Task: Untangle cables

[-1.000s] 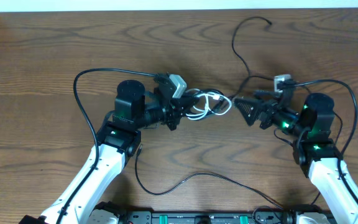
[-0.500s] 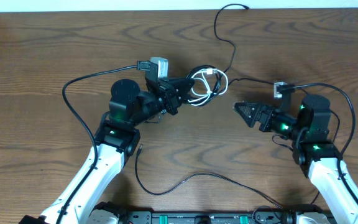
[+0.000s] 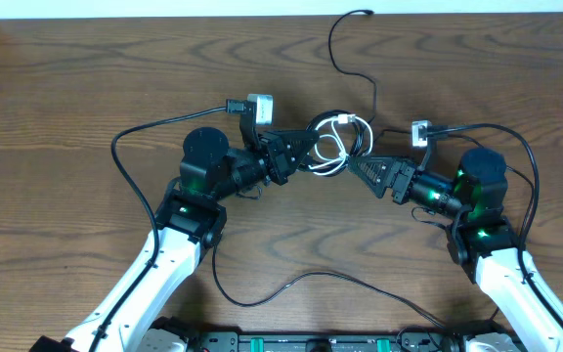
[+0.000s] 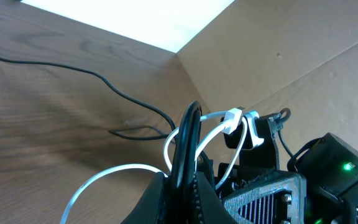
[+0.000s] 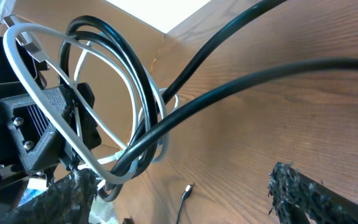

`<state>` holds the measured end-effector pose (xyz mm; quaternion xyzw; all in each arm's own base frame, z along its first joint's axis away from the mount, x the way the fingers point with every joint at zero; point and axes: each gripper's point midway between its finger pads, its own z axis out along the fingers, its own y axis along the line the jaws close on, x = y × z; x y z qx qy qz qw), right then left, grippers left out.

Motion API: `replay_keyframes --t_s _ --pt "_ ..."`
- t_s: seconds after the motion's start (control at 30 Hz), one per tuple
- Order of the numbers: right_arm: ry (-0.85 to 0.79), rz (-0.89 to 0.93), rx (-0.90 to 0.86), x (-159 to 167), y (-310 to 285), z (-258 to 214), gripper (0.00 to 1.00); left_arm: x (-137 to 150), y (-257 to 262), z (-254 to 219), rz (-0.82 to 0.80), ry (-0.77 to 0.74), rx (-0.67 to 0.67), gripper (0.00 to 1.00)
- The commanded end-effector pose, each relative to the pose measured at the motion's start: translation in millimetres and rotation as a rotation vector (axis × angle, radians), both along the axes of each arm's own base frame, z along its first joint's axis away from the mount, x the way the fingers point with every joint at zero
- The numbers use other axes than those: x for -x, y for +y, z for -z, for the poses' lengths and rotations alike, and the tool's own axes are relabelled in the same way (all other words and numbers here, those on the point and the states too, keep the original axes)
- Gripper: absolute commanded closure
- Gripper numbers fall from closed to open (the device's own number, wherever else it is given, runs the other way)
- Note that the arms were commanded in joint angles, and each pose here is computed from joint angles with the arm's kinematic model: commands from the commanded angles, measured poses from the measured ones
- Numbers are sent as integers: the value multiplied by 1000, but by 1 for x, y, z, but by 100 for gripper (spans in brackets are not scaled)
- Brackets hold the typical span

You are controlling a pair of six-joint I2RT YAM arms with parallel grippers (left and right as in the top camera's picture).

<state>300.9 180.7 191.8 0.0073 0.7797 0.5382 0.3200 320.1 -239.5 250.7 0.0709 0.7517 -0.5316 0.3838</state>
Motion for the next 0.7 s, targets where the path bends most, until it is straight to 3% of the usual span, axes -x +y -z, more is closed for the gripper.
replay_keyframes --t_s 0.0,0.67 --pt "-1 8 -5 -1 0 -3 15 0 -3 -10 16 -30 20 93" --pt "-3 25 14 -3 -2 0 15 0 0 -18 37 -91 20 93"
